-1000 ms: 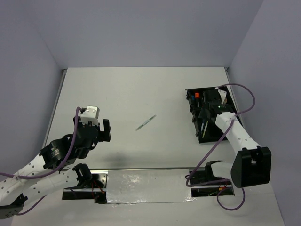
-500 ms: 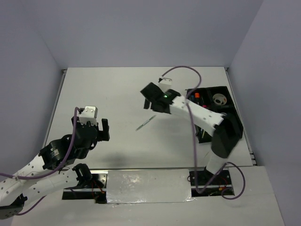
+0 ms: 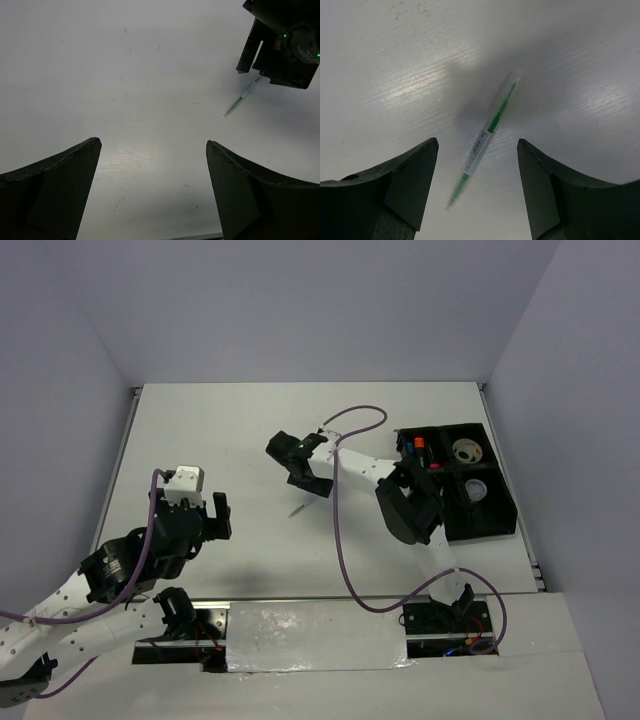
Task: Sort the stationery into containers
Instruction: Pick up the pen from the center of the board.
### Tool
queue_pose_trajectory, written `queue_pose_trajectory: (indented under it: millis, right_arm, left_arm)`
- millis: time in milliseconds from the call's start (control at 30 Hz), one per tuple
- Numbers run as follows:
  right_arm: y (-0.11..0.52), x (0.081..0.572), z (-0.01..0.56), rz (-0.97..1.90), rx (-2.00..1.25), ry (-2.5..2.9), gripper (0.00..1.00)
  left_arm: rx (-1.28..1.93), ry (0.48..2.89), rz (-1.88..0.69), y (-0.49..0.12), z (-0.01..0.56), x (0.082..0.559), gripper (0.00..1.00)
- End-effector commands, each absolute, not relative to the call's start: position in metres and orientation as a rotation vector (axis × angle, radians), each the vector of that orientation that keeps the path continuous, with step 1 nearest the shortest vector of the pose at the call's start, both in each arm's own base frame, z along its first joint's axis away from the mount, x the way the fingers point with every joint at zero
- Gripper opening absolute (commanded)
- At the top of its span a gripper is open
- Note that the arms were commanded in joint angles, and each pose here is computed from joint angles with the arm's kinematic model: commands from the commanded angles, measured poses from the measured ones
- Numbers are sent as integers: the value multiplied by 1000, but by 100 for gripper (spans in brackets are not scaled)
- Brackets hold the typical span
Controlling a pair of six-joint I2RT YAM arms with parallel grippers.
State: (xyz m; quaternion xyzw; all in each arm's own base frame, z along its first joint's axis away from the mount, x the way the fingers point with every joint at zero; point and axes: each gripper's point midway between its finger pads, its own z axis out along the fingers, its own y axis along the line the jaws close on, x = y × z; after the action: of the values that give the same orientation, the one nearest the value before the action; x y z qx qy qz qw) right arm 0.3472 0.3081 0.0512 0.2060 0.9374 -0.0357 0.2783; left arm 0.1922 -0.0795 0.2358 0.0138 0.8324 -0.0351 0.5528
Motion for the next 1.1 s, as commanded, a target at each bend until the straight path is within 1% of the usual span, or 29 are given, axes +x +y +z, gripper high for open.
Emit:
queue_pose_trajectory:
  millis: [0,67,167,233,267,300,333,467,500,533,567,633,700,767,800,867,900,967,1000,1067]
  right_arm:
    - [312,340,50,-73,632,2495,72]
    - [312,336,43,-76,636,2507,71]
    - [312,330,32,-87,643,2523,66]
    - [314,328,25,-83,637,2532,59]
    - [311,326,21,-98,642,2540,54]
    - [311,325,19,-102,645,2543,46]
    - [307,323,15,-120,649,2550,41]
    - [302,315,9,-100,664,2557,36]
    - [300,313,7,-92,668,2559,31]
    - [296,313,7,-75,681,2552,22]
    - [294,311,7,-68,682,2553,0]
    - [292,308,11,-42,679,2543,0]
    - [296,313,28,36,650,2515,0]
    - [289,310,36,52,580,2506,0]
    - [290,312,60,117,549,2472,0]
    - [284,313,76,168,459,2432,0]
    - [280,315,103,213,384,2385,0]
    - [261,309,110,205,300,2377,0]
    - [245,310,133,215,231,2339,0]
    - [216,304,132,163,160,2336,0]
  left_arm:
    - [19,1937,-110,-83,246,196,99]
    - [17,1936,-109,-83,246,196,99]
    - [15,1935,-109,-82,246,195,99]
    - [13,1934,-111,-82,246,195,99]
    - [11,1932,-114,-82,247,195,99]
    - [14,1933,-113,-82,246,195,99]
    - [15,1933,-113,-82,246,195,99]
    - [17,1936,-112,-82,246,195,99]
    - [17,1936,-112,-82,246,195,99]
    - [17,1936,-112,-82,246,195,99]
    - [15,1935,-114,-82,246,195,99]
    - [14,1932,-117,-82,247,195,99]
    - [16,1933,-117,-82,247,195,99]
    - [16,1931,-121,-82,247,194,99]
    - [16,1931,-121,-82,247,194,99]
    - [17,1931,-124,-82,247,194,99]
    - [20,1931,-125,-82,247,194,99]
    - [23,1931,-122,-83,247,194,99]
    - [22,1932,-127,-83,247,194,99]
    - [25,1932,-125,-83,247,194,100]
